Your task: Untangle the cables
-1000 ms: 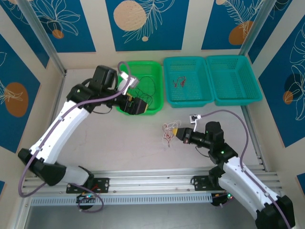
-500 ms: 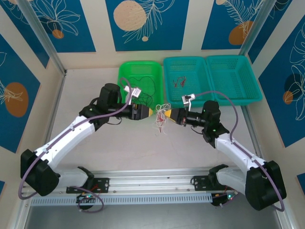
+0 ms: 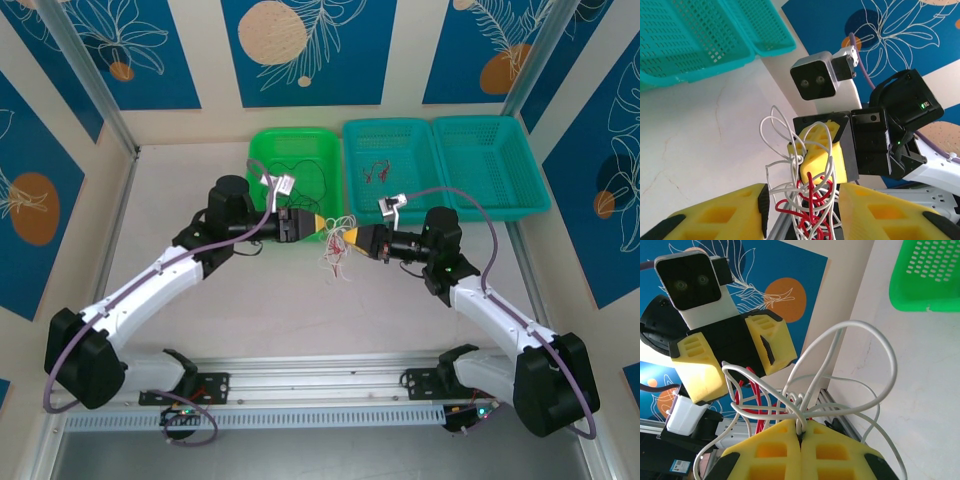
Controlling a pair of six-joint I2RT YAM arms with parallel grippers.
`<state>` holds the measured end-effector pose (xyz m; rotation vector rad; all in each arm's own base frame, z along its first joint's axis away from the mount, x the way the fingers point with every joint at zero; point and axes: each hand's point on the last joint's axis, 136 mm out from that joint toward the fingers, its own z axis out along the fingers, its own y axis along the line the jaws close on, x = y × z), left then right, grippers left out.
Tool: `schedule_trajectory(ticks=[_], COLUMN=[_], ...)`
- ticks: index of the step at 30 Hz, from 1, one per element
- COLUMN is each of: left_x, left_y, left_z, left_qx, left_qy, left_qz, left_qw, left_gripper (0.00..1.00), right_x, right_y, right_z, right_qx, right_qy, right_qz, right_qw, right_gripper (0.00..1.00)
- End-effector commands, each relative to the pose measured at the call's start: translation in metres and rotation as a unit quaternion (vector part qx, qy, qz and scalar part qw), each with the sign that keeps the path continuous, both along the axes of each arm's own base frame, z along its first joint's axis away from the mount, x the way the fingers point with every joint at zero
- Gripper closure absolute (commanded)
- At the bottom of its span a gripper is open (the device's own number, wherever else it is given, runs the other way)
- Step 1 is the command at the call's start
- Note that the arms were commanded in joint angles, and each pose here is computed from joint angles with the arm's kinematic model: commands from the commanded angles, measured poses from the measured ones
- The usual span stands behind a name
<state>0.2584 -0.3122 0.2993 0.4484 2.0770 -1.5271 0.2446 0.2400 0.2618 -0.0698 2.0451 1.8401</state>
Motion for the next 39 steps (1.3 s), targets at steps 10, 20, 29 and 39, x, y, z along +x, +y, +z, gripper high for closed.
schedule_trajectory(ticks=[10, 20, 29, 39], left_x=[-0.004, -0.008, 0.008, 0.03], left_y=[-0.011, -0.02, 0.019, 0.089], left_z=[-0.012, -0.013, 0.004, 0.065], left_qx=[-0.013, -0.018, 0.051, 0.062], left_qy=[0.013, 0.011, -0.042, -0.116], left_qz=[-0.023, -0.039, 0.054, 0.183], left_qw=[1.0, 0.999, 0.996, 0.974], left_gripper=[0.75, 1.0, 1.0, 1.0], right_x=[-0.003, -0.003, -0.005, -0.04], right_y=[0.003, 0.002, -0.067, -0.17], right_z=[0.008, 0.003, -0.103, -0.187], right_qx=[0.004, -0.002, -0.253, -0.378], right_qy=[-0.007, 0.0, 0.083, 0.189], right_qz=[0.011, 0.01, -0.144, -0.284], right_qw=[1.0, 1.0, 0.953, 0.861], right_gripper=[1.0, 1.0, 1.0, 1.0])
